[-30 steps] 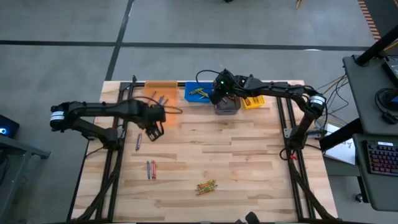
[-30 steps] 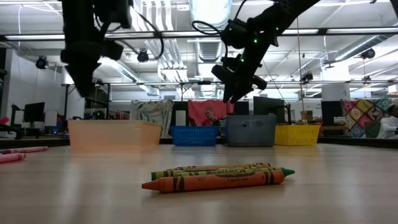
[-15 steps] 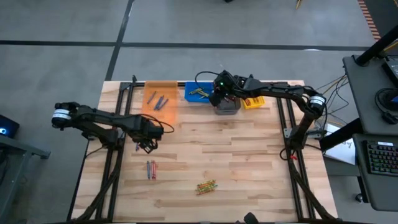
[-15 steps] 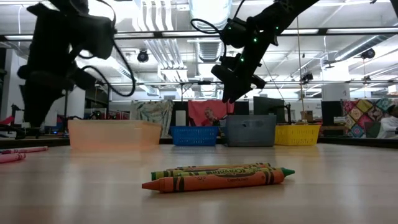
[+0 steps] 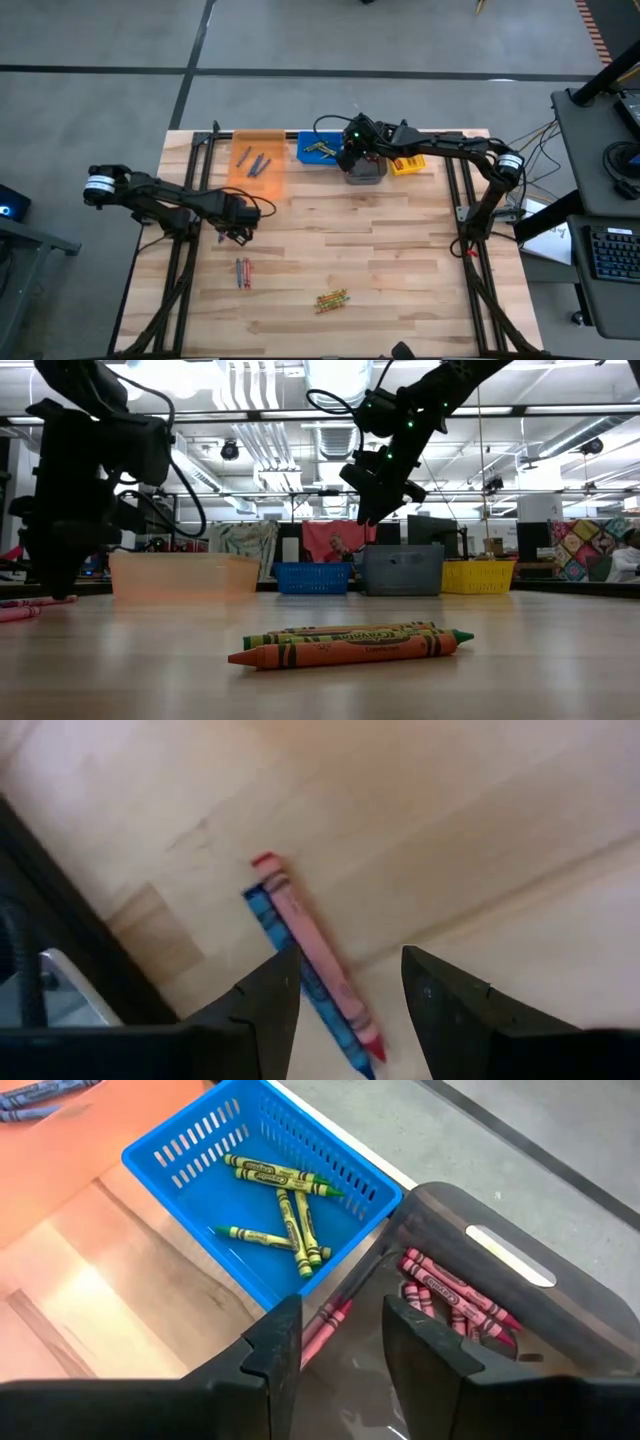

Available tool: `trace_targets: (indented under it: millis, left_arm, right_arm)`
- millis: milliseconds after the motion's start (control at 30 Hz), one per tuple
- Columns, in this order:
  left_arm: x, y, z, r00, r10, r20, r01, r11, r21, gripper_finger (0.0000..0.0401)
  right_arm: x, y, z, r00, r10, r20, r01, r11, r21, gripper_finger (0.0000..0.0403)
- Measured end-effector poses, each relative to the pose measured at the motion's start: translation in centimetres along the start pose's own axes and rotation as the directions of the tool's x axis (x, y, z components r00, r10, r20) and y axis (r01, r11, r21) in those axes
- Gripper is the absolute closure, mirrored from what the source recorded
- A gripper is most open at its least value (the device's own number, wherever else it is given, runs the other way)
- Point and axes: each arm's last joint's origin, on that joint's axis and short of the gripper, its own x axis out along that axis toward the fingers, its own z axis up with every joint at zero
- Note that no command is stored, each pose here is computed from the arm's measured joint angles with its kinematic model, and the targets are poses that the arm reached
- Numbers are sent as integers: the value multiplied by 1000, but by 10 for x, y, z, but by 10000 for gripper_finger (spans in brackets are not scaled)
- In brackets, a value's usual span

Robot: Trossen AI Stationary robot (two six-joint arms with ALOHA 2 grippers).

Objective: Sort crayons
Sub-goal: Put the red crayon into the black bin

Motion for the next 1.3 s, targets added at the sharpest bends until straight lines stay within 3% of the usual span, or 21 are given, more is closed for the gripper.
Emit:
trace_targets:
  millis: [433, 733, 967, 1300]
  left_arm:
    - [7, -1, 0, 999, -20, 26, 20, 999, -25, 243]
    - [5, -8, 3, 994, -90, 60, 91, 996, -15, 243]
    - [4, -9, 1, 993, -120, 21, 120, 993, 3, 243]
    - [-11, -1, 2, 1000, 8, 22, -9, 1000, 13, 243]
  right_arm:
    - [0, 1, -1, 1000, 0, -3, 0, 1000, 12, 269]
    - [0, 1, -1, 1000, 0, -4, 0, 1000, 12, 278]
    - [0, 1, -1, 1000, 0, -4, 0, 1000, 11, 272]
    - [0, 1, -1, 1000, 0, -3, 0, 1000, 14, 277]
